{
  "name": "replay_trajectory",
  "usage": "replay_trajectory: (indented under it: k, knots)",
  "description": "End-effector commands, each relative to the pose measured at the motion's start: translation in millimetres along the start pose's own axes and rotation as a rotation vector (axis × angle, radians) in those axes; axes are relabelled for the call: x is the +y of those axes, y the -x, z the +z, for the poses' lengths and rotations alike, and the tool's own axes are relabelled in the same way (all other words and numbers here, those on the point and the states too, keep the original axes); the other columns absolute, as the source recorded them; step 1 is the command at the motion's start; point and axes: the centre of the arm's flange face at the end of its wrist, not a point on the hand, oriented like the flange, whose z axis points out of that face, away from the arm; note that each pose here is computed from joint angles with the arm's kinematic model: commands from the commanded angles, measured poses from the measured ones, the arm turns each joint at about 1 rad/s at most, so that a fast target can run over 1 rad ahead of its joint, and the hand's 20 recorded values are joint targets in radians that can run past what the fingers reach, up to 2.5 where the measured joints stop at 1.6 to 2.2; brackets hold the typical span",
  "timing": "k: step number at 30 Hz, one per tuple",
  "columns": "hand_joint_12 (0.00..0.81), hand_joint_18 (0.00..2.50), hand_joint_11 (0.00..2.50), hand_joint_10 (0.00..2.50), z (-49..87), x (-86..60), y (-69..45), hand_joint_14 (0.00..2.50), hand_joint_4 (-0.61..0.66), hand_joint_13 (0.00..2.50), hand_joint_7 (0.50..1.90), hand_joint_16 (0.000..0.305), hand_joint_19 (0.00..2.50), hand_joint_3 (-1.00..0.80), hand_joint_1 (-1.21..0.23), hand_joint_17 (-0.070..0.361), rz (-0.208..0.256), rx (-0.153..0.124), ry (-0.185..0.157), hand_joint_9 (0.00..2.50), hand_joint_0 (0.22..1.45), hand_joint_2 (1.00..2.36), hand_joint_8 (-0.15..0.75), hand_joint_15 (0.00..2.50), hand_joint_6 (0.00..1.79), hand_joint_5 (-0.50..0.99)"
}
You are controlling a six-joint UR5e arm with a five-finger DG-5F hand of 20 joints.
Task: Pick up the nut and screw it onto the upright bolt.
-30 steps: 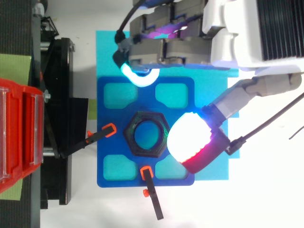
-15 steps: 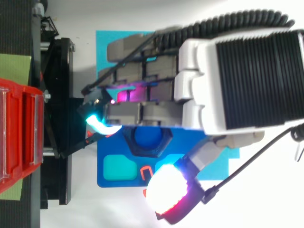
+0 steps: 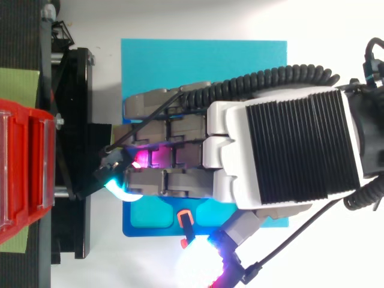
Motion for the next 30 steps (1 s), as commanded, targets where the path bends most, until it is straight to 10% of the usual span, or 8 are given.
replay_trajectory:
  k: [1,17,25,30]
  knots:
    - [0.209,0.37,0.00,0.00,-2.1,0.3,-3.4,0.00,0.20,0.60,0.78,0.025,0.11,-0.50,-0.09,0.055,-0.006,0.020,0.005,0.87,0.49,1.00,0.199,0.00,0.50,-0.10]
    - [0.188,0.33,0.00,0.00,-26.7,-28.5,-9.0,0.00,0.15,0.63,1.25,0.017,0.00,-0.50,-0.12,0.038,-0.070,0.127,0.011,0.91,0.51,1.00,0.227,0.00,0.50,-0.05]
    - [0.173,0.37,0.00,0.00,-38.1,-51.7,-6.8,0.00,0.13,0.67,1.49,0.014,0.00,-0.50,-0.13,0.032,-0.078,0.132,0.010,0.96,0.51,1.00,0.248,0.00,0.50,-0.02]
    - [0.161,0.42,0.00,0.00,-44.3,-64.1,-4.8,0.00,0.15,0.74,1.36,0.012,0.00,-0.50,-0.14,0.027,-0.076,0.133,0.008,1.04,0.52,1.00,0.249,0.00,0.59,-0.01]
